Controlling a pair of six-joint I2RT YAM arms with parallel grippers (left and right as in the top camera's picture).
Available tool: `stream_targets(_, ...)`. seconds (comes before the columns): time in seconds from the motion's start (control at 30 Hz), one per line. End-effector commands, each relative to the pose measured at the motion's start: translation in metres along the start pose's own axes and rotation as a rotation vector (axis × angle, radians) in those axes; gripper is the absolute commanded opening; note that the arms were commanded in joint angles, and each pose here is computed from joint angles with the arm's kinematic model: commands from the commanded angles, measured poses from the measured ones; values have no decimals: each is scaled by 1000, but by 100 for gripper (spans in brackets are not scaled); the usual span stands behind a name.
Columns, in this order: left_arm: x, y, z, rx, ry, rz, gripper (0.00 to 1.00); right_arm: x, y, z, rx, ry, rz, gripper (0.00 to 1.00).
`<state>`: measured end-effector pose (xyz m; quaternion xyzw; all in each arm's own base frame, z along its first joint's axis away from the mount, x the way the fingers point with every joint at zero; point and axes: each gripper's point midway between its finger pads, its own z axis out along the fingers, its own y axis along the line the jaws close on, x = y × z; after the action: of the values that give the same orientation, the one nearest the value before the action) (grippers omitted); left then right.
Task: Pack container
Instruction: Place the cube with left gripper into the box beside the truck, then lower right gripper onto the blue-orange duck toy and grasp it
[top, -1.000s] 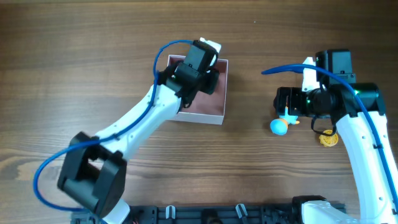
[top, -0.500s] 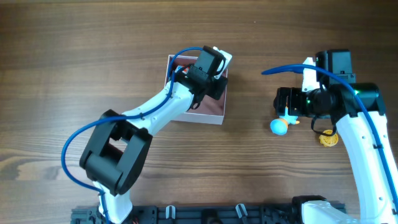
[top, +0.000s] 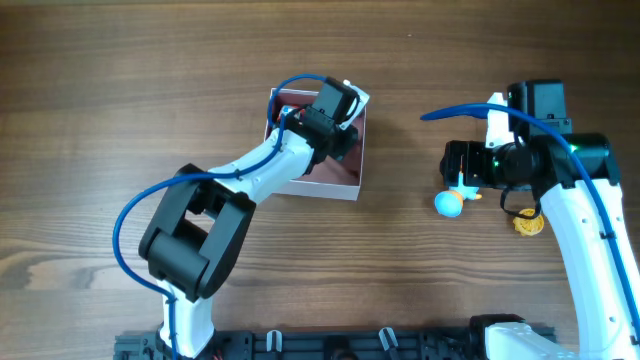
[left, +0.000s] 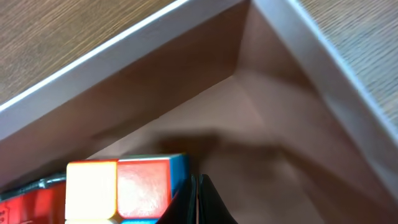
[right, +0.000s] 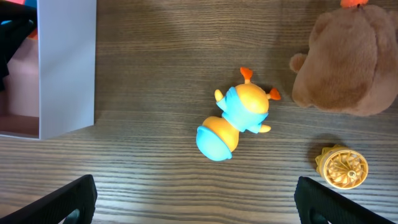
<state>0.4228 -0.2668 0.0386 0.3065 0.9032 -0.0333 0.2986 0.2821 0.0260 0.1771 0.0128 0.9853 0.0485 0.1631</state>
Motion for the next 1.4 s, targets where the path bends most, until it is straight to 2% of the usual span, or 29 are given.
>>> stream_targets(0.0, 2, 18, 3, -87, 14, 13, 4, -7, -2, -5, 16, -20, -4, 100)
stream_targets(0.23, -13, 16, -1, -87, -41, 14, 4, -7, -2, -5, 16, -21, -4, 100)
stream_targets(0.4, -27, 10, -26, -79, -78, 23, 5, -8, -2, -5, 16, -22, -4, 100)
stream_targets(0.47, -37, 12, -53, -79, -104, -10, 24, -10, -2, -5, 15, -31, -4, 100)
stream_targets(0.5, -43, 16, -74, -79, -126, -67, 40, -12, -2, -5, 14, -39, -4, 100)
stream_targets(0.57, -47, 29, -115, -88, -149, -127, 49, -14, -2, -5, 14, -46, -4, 100)
stream_targets(0.6, -45, 38, -138, -97, -153, -156, 59, -14, -2, -5, 14, -47, 15, 100)
stream_targets(0.63, -39, 50, -161, -109, -154, -212, 69, -14, -2, -5, 15, -48, 62, 100)
stream_targets(0.67, -32, 61, -178, -120, -146, -280, 74, -14, -5, -6, 33, -50, 137, 100)
stream_targets(0.7, -15, 80, -200, -144, -125, -391, 83, -11, -11, -6, 62, -47, 312, 100)
stream_targets(0.73, 0, 93, -213, -150, -99, -471, 95, -10, -9, -6, 51, -43, 421, 100)
stream_targets(0.77, 20, 107, -225, -148, -55, -554, 100, -14, -1, -4, 1, -44, 491, 100)
stream_targets(0.83, 51, 129, -233, -145, 22, -666, 100, -30, 3, 5, -33, -80, 534, 100)
stream_targets(0.9, 68, 147, -231, -142, 57, -744, 100, -37, -3, 20, -5, -77, 600, 100)
stream_targets(1.0, 84, 173, -226, -185, 78, -815, 100, -26, -6, 60, 50, 61, 670, 100)
stream_targets(1.13, 93, 179, -214, -195, 122, -832, 100, -2, -13, 103, 140, 226, 735, 100)
stream_targets(1.37, 95, 180, -208, -192, 137, -833, 100, 19, -35, 119, 209, 268, 770, 100)
